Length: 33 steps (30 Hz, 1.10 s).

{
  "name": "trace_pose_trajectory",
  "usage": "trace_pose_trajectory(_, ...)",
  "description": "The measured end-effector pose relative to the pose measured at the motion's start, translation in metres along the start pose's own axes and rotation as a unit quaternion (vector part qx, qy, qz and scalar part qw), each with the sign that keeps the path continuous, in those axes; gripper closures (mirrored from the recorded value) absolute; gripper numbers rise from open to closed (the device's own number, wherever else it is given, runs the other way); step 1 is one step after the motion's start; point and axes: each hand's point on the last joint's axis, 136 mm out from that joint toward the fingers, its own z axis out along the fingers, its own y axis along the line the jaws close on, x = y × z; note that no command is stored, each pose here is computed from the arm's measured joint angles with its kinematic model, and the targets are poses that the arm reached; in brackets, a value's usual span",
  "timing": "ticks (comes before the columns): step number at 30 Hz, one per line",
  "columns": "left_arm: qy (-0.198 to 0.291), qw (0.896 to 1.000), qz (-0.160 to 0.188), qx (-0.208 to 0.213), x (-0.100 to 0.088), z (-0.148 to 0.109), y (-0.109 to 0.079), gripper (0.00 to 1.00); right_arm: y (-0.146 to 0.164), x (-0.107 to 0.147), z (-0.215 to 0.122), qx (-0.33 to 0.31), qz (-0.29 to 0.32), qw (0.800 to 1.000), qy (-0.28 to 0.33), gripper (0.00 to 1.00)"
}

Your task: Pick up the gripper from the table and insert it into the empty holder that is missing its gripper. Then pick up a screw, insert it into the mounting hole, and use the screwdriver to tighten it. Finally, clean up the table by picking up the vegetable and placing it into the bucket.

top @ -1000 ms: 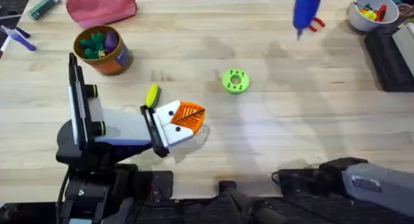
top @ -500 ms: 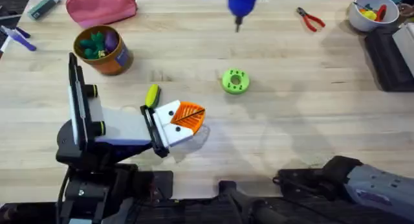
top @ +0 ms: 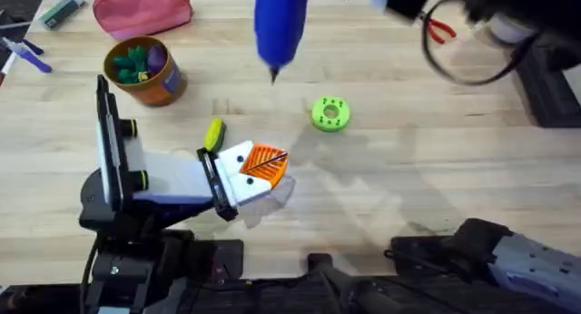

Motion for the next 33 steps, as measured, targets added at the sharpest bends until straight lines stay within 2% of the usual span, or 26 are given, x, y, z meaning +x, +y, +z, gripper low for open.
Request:
trace_pose_trajectory(6, 0.000, 1.000, 0.000, 0.000, 0.000, 0.000, 0.000, 0.992, 0.026, 0.030, -0.001, -0.096, 0.011, 0.995, 0.015, 0.977)
trace_pose_trajectory(13, 0.000, 1.000, 0.000, 0.000, 0.000, 0.000, 0.000, 0.992, 0.058, 0.036, 0.004, -0.220, -0.013, 0.975, 0.009, 0.977)
trace_pose_trajectory(17, 0.000, 1.000, 0.000, 0.000, 0.000, 0.000, 0.000, 0.992, 0.067, 0.049, 0.013, -0.274, -0.022, 0.962, 0.013, 0.977)
trace_pose_trajectory(24, 0.000, 1.000, 0.000, 0.000, 0.000, 0.000, 0.000, 0.992, 0.085, 0.078, 0.020, -0.338, -0.020, 0.940, 0.042, 0.977)
trace_pose_trajectory(33, 0.000, 1.000, 0.000, 0.000, 0.000, 0.000, 0.000, 0.992, 0.097, 0.084, 0.012, -0.378, -0.039, 0.924, 0.046, 0.977)
